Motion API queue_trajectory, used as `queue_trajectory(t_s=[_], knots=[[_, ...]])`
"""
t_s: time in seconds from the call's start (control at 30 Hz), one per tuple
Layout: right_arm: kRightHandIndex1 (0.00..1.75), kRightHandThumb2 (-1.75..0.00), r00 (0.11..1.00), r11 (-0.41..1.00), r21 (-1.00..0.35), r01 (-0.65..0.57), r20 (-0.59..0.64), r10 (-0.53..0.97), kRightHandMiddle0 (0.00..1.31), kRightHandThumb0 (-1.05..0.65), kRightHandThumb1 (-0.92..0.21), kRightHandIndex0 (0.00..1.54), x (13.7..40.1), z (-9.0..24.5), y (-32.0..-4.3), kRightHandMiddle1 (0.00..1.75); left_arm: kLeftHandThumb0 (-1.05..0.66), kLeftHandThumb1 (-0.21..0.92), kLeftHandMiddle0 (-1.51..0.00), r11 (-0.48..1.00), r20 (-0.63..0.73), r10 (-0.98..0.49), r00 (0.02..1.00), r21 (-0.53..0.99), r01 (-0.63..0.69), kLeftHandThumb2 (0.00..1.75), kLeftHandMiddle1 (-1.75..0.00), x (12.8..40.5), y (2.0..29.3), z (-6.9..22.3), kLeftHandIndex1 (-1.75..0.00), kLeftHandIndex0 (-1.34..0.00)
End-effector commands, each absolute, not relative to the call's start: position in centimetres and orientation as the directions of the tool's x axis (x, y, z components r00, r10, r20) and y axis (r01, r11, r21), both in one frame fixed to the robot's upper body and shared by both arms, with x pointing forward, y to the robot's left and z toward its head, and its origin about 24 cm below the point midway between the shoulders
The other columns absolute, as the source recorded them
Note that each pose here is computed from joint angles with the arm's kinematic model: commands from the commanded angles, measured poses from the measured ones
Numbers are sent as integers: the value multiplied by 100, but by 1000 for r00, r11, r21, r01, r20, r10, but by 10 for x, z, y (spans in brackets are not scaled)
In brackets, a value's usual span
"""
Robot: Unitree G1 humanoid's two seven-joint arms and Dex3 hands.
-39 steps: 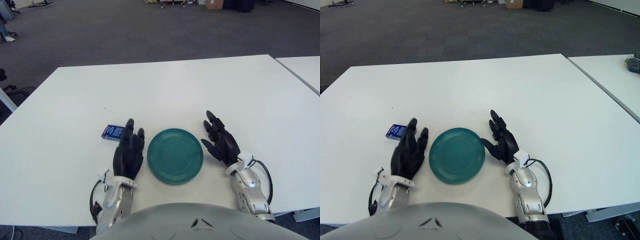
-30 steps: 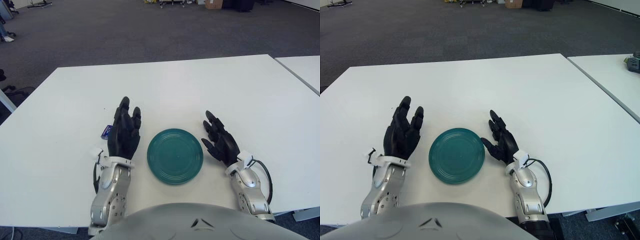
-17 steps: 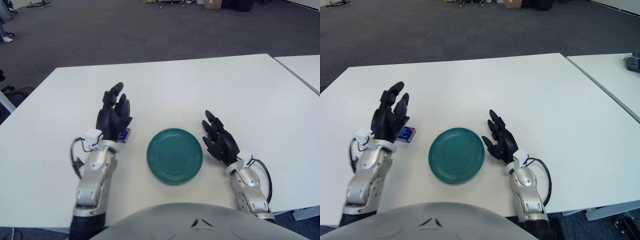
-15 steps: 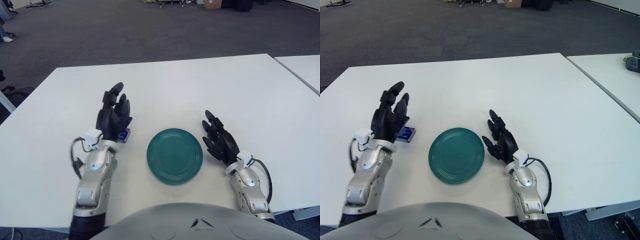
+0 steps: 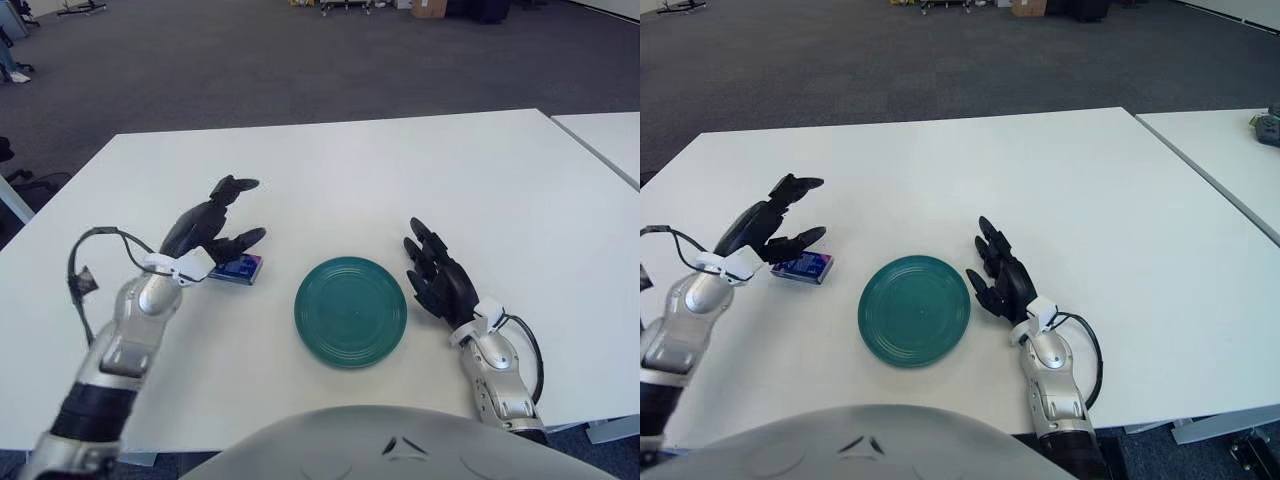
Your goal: Put the gum into the plate.
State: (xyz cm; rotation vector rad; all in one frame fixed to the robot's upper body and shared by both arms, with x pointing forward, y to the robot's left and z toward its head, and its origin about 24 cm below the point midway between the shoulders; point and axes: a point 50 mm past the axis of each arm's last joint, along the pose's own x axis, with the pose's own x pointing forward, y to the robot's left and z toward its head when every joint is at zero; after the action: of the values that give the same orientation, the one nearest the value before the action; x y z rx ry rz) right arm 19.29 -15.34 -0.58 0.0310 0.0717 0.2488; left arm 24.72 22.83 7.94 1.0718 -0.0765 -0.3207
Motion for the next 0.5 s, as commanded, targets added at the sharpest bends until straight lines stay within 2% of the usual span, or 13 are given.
queue_trajectory(t_s=[0.0, 0.23, 0.47], knots=[[0, -48, 954, 971, 68, -228, -185, 236, 1, -77, -92, 12, 184, -26, -156, 7, -93, 92, -38, 243, -218, -330, 918, 921, 306, 39, -8, 263, 239, 69, -98, -4], [0, -47, 955, 972, 77, -223, -181, 234, 0, -77, -92, 13, 184, -27, -160, 12, -99, 92, -30, 146, -301, -327, 896, 920, 363, 34, -3, 268, 244, 54, -88, 0], [0, -35, 956, 971, 126, -204, -186, 225, 0, -73, -92, 15, 184, -30, -165, 21, -99, 92, -24, 105, -356, -308, 882, 909, 404, 28, 0, 269, 246, 42, -86, 0]])
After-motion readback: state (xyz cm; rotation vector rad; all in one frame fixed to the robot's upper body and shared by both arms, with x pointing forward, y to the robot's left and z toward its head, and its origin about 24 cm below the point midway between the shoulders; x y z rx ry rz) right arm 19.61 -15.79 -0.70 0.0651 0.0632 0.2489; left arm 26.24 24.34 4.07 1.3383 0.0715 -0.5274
